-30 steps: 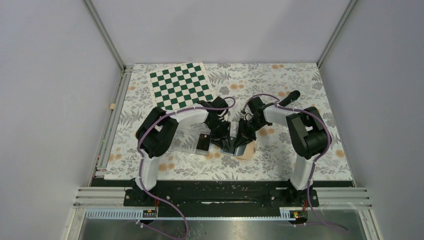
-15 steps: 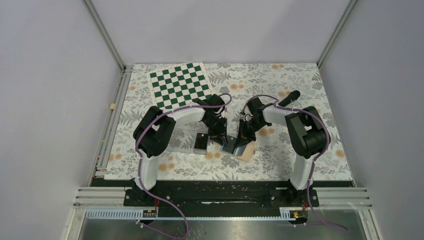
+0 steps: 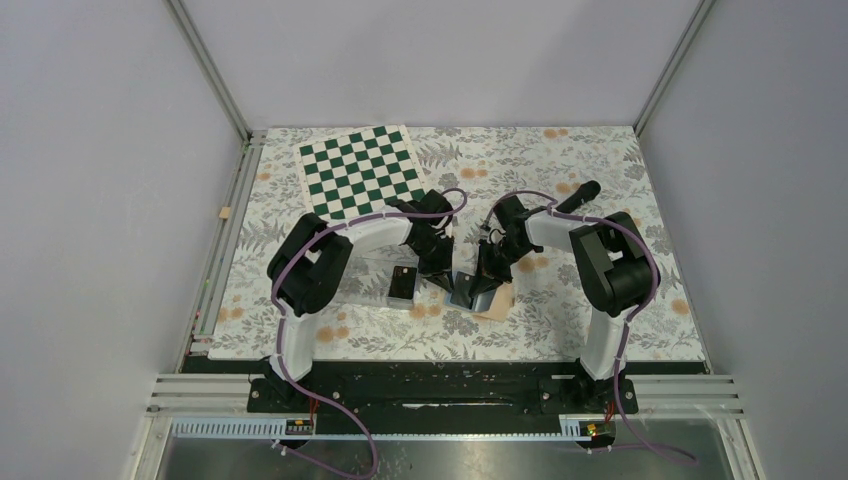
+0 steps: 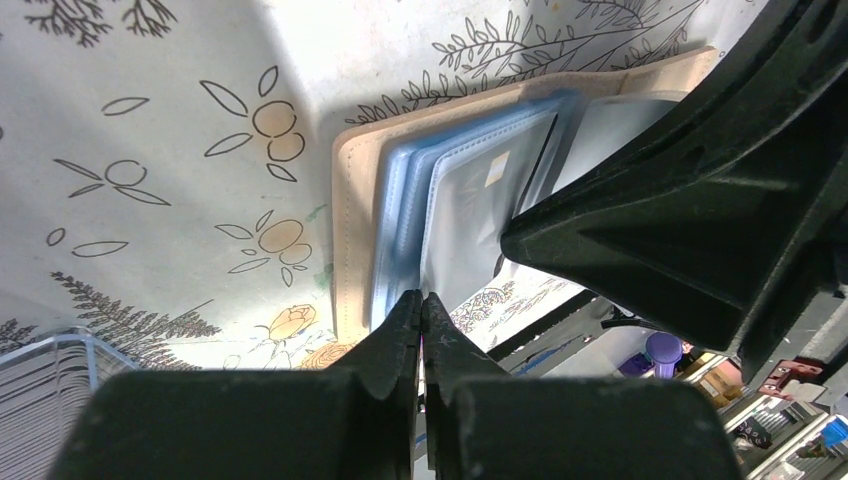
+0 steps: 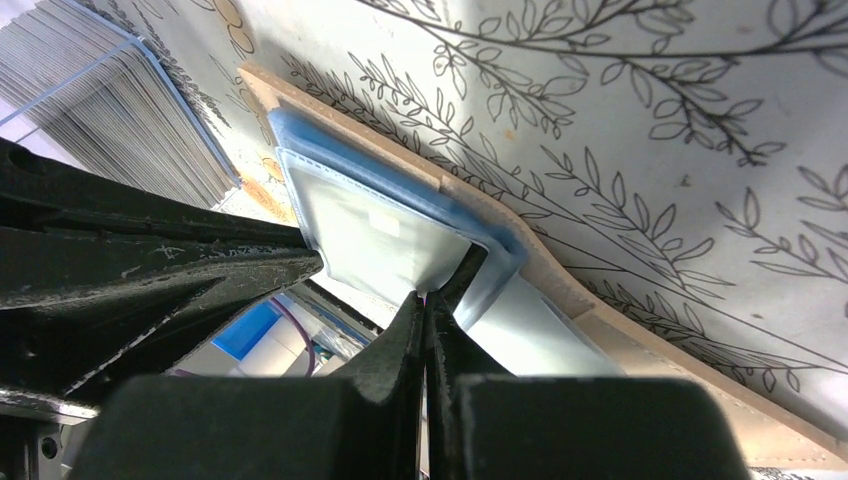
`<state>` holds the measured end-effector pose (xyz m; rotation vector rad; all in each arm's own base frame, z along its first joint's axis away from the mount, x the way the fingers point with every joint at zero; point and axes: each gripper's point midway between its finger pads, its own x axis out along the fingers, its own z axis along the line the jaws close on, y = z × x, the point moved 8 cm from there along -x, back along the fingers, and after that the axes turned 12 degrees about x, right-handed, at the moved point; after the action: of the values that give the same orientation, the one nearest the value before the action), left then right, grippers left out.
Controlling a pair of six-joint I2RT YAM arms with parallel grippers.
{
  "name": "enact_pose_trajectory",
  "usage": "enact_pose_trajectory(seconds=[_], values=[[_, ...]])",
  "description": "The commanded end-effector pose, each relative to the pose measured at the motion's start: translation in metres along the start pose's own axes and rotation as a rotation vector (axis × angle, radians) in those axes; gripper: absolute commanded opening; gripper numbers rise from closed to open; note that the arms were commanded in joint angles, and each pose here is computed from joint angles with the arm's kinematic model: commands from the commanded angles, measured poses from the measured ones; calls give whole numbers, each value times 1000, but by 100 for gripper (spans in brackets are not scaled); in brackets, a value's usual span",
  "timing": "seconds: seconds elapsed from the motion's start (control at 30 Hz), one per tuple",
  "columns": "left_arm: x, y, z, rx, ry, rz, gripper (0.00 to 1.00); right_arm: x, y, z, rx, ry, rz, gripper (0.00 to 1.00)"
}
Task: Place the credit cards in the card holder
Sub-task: Insert the credit card into the card holder.
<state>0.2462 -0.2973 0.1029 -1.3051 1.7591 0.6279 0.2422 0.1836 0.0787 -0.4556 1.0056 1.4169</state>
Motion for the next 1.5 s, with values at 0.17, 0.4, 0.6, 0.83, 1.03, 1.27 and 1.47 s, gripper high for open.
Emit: enact_pose_trajectory(seconds=[0.17,0.4,0.6,0.83,1.03,1.27,1.47], values=[[-27,-16,-34,63,132,-116,7,-13,7,20,-45,-103,-8,0],[-22,-18,-37,53,186,-99,15,-37,11,30,-75,-128,-89,7],[-21,-18,-44,71,205,-102,21,-65,10,20,-71,-99,-201,8],[-10,-24,-47,67,238,-78,21,-75,8,11,-47,-92,-223,8],[-5,-27,-44,60,199,-72,23,-65,8,-4,-33,-28,-207,8],[-5,-25,-26,40,74,-66,35,-45,4,-18,11,18,-126,4],[3,-26,-19,22,74,-43,36,-38,4,-33,44,120,-109,0]])
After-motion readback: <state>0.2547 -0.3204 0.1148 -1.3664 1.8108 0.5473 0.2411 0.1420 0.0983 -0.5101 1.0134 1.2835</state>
